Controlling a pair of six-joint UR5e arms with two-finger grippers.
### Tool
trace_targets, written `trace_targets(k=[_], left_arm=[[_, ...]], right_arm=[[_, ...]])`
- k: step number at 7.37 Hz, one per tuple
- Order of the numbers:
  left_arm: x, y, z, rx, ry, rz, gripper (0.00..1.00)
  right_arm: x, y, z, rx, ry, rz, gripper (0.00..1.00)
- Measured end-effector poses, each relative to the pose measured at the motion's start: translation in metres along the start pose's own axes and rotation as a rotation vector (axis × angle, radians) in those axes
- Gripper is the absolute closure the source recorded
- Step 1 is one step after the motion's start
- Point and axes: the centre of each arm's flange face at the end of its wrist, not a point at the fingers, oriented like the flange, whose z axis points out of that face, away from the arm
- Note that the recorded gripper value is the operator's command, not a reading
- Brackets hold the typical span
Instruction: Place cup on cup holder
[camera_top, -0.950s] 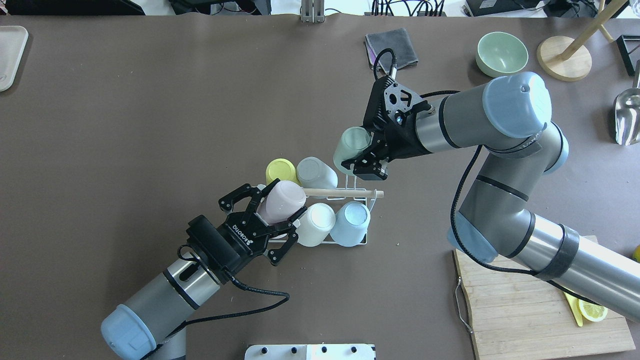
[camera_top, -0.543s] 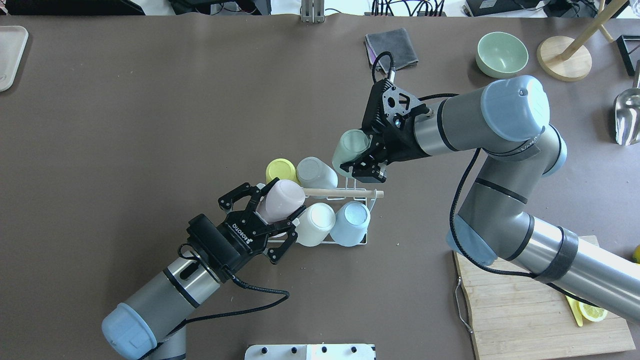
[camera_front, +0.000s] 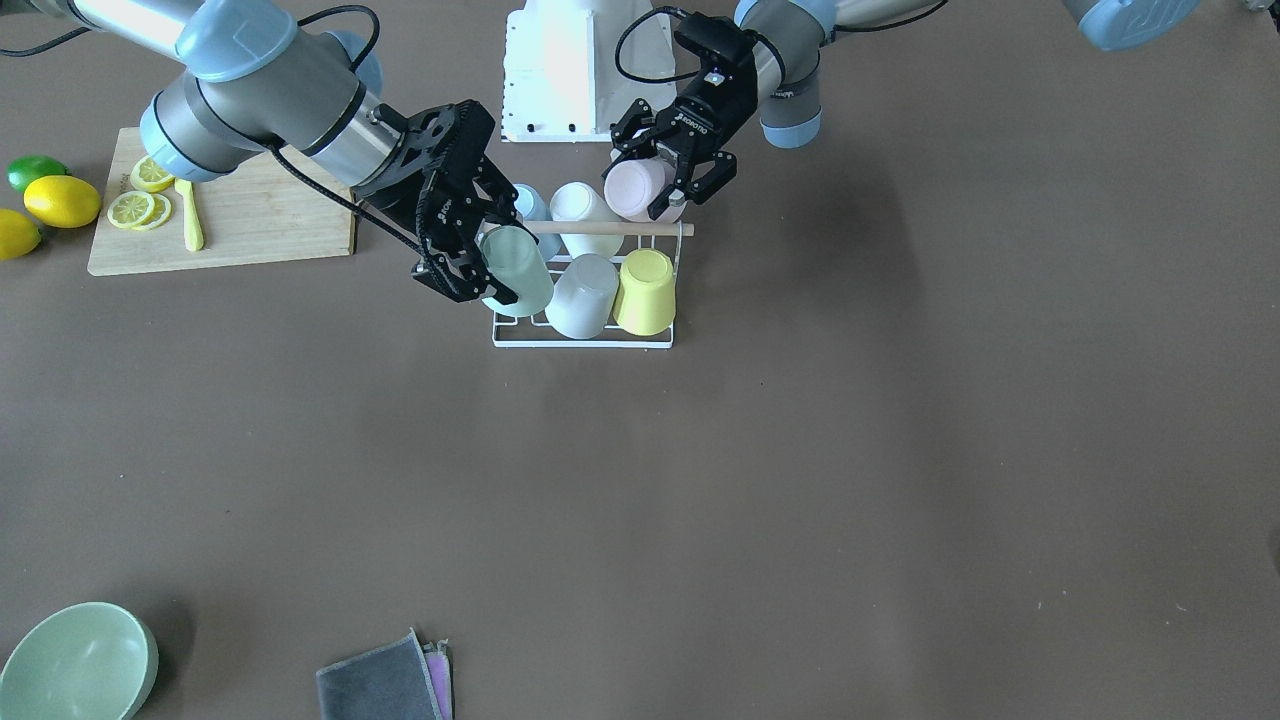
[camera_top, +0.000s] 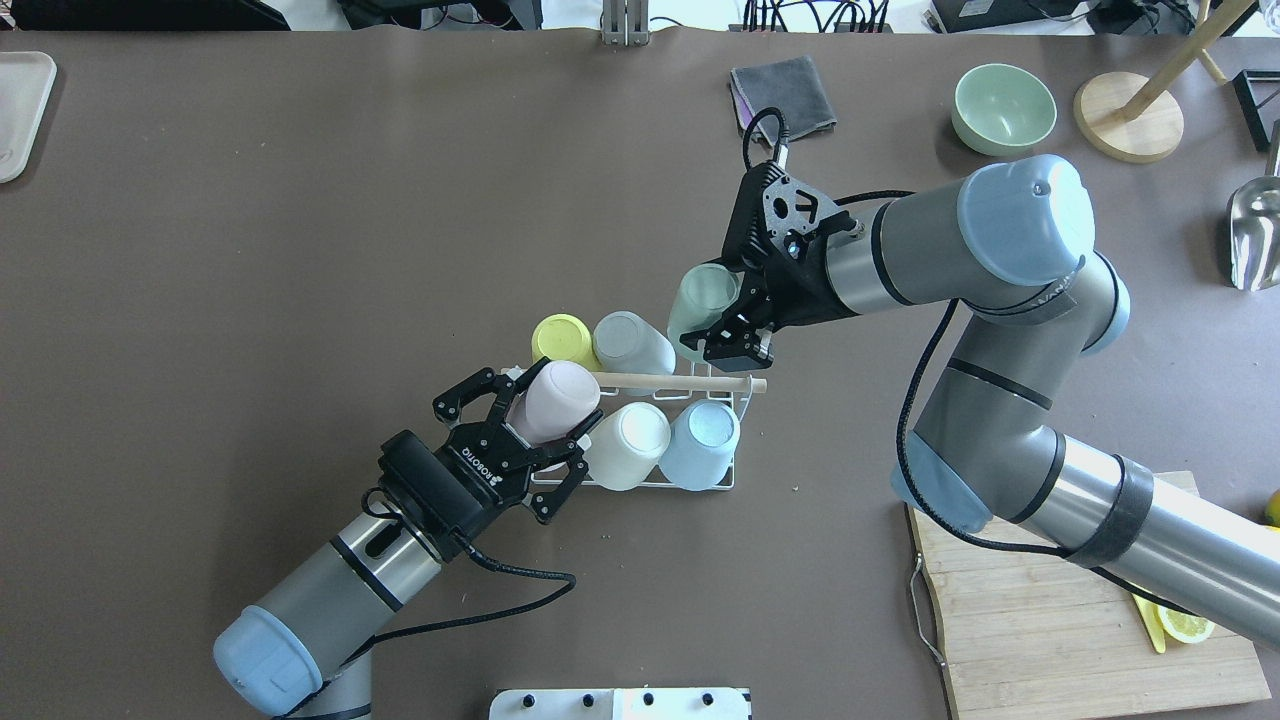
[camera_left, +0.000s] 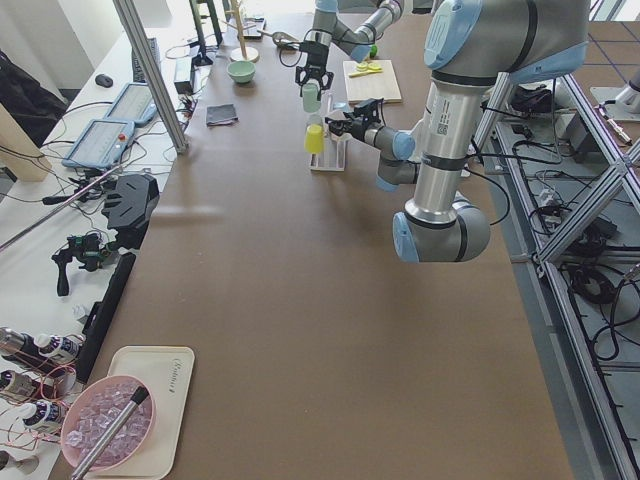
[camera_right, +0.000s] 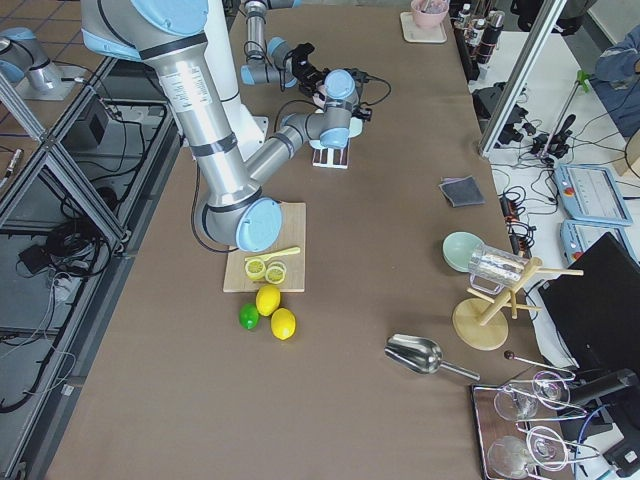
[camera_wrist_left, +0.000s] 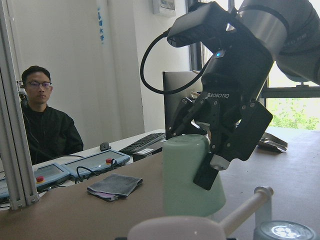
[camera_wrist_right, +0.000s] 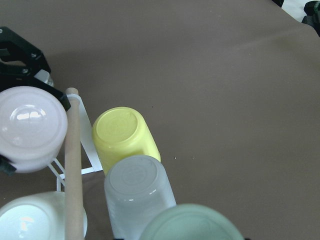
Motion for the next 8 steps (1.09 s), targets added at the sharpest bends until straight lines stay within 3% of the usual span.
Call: trace_targets(k=[3, 6, 8], left_arm=[[-0.004, -0.009, -0.001, 0.023, -0.005, -0.014, 0.01], [-0.028, -0.041, 0.010, 0.055, -0.023, 0.002, 0.01], [-0.043, -0.068, 0.028, -0.022, 0.017, 0.059, 0.01]], right_arm=[[-0.001, -0.001, -0.001, 0.001, -0.002, 0.007, 0.00], [-0.002, -0.001, -0.001, 0.001, -0.002, 0.007, 0.00], [-0.002, -0.001, 0.000, -0.001, -0.003, 0.008, 0.00]])
